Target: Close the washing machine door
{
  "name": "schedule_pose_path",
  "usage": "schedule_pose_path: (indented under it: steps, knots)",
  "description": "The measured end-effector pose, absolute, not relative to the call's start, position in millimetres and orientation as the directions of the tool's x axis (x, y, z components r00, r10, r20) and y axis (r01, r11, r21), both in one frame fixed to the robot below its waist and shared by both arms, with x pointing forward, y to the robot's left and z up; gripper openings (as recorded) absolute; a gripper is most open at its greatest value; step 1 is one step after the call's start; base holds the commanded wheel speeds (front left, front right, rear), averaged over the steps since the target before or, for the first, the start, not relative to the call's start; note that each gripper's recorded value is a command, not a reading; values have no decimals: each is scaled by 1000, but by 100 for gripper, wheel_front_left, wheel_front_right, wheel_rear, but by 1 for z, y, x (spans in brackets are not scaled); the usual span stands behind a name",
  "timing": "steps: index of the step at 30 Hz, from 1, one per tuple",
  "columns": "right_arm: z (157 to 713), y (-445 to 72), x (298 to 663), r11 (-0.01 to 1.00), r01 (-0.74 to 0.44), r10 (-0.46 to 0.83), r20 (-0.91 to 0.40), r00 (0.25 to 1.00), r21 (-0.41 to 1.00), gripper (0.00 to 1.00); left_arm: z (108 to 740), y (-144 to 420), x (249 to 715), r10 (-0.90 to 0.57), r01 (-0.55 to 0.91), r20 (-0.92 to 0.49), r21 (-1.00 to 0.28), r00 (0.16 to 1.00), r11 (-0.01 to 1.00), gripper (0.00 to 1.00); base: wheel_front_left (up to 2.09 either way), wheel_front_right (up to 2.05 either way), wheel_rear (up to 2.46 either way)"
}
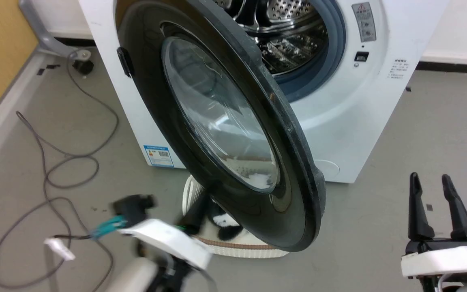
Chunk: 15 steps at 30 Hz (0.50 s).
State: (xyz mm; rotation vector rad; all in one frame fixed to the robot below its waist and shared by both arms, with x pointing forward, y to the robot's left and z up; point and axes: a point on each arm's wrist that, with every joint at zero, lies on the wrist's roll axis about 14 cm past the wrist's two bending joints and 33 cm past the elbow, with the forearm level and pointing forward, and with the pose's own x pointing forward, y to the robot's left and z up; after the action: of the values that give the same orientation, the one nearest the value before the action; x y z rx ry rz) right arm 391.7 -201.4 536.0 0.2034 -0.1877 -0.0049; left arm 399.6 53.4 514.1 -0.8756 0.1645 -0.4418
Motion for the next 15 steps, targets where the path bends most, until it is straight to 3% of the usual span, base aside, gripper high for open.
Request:
schedule_pose_path:
  steps: [3, 6, 11, 12, 13, 15]
  knots:
    - [540, -203, 389, 980, -11, -29, 196, 980, 200, 100, 508, 95, 412, -315, 265, 37, -638, 948, 723, 0, 0, 0, 0]
    - [545, -202, 389, 980, -19, -24, 211, 977, 199, 100, 529, 142, 428, -159, 179, 82, -424, 984, 888, 0, 0, 0, 0]
    - [551, -199, 387, 980, -29, -17, 228, 973, 198, 100, 581, 187, 424, 32, 4, 249, -144, 968, 990, 0, 0, 0, 0]
    - [551, -199, 386, 980, -30, -16, 229, 973, 198, 100, 584, 194, 419, 57, -34, 267, -92, 962, 995, 75, 0, 0, 0]
    - [551, -199, 385, 980, -30, -16, 230, 973, 197, 100, 585, 201, 413, 83, -70, 277, -54, 957, 996, 100, 0, 0, 0]
    - [552, -198, 384, 980, -33, -13, 231, 973, 197, 100, 581, 209, 401, 109, -120, 281, 24, 954, 992, 100, 0, 0, 0]
